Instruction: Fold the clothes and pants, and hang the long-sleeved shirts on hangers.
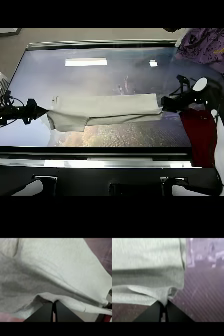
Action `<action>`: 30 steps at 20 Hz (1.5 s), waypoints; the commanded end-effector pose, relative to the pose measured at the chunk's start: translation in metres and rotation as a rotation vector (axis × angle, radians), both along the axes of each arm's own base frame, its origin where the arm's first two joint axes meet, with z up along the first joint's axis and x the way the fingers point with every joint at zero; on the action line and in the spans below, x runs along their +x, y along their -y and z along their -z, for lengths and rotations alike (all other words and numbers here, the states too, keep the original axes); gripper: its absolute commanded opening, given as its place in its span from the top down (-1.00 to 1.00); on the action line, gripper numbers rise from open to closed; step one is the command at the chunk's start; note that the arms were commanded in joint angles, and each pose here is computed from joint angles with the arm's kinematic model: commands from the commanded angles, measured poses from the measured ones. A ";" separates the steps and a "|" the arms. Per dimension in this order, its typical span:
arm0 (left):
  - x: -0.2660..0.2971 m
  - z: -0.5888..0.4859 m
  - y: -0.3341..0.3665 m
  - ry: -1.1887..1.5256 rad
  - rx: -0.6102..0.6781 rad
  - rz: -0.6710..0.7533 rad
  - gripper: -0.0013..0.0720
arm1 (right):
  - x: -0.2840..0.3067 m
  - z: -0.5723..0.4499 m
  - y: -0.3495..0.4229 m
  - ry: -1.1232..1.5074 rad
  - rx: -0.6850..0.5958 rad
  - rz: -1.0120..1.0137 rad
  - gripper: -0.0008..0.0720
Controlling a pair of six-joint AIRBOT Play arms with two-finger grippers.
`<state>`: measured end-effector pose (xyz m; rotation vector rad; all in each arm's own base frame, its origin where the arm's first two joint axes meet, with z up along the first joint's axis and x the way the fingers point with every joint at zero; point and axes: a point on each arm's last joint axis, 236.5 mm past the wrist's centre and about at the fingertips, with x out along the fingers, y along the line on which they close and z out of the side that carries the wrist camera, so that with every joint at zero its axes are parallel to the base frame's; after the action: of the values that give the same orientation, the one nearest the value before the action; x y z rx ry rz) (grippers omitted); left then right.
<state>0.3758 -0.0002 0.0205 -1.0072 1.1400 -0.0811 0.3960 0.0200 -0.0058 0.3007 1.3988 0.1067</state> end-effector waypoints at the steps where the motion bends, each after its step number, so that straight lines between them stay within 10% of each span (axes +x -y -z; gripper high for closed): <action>1: 0.047 0.004 -0.004 0.012 0.000 0.018 0.90 | 0.045 0.001 0.003 0.052 -0.008 0.012 0.90; 15: 0.145 0.083 -0.006 -0.061 -0.045 0.120 0.88 | 0.118 0.067 -0.011 0.078 0.098 0.072 0.88; 19: 0.156 0.091 -0.011 -0.042 -0.026 0.086 0.20 | 0.118 0.079 -0.023 0.047 0.163 0.101 0.71; 22: 0.164 0.071 -0.013 -0.001 -0.011 0.098 -0.69 | 0.113 0.062 -0.022 0.005 0.182 0.145 -0.24; 30: 0.167 -0.031 -0.053 0.166 0.166 0.097 -0.69 | 0.102 0.011 0.038 -0.053 0.485 0.220 -0.72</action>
<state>0.5478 0.0373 0.0271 -0.8534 1.0601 -0.1815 0.5144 -0.0111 -0.0218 0.7533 1.3206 0.1449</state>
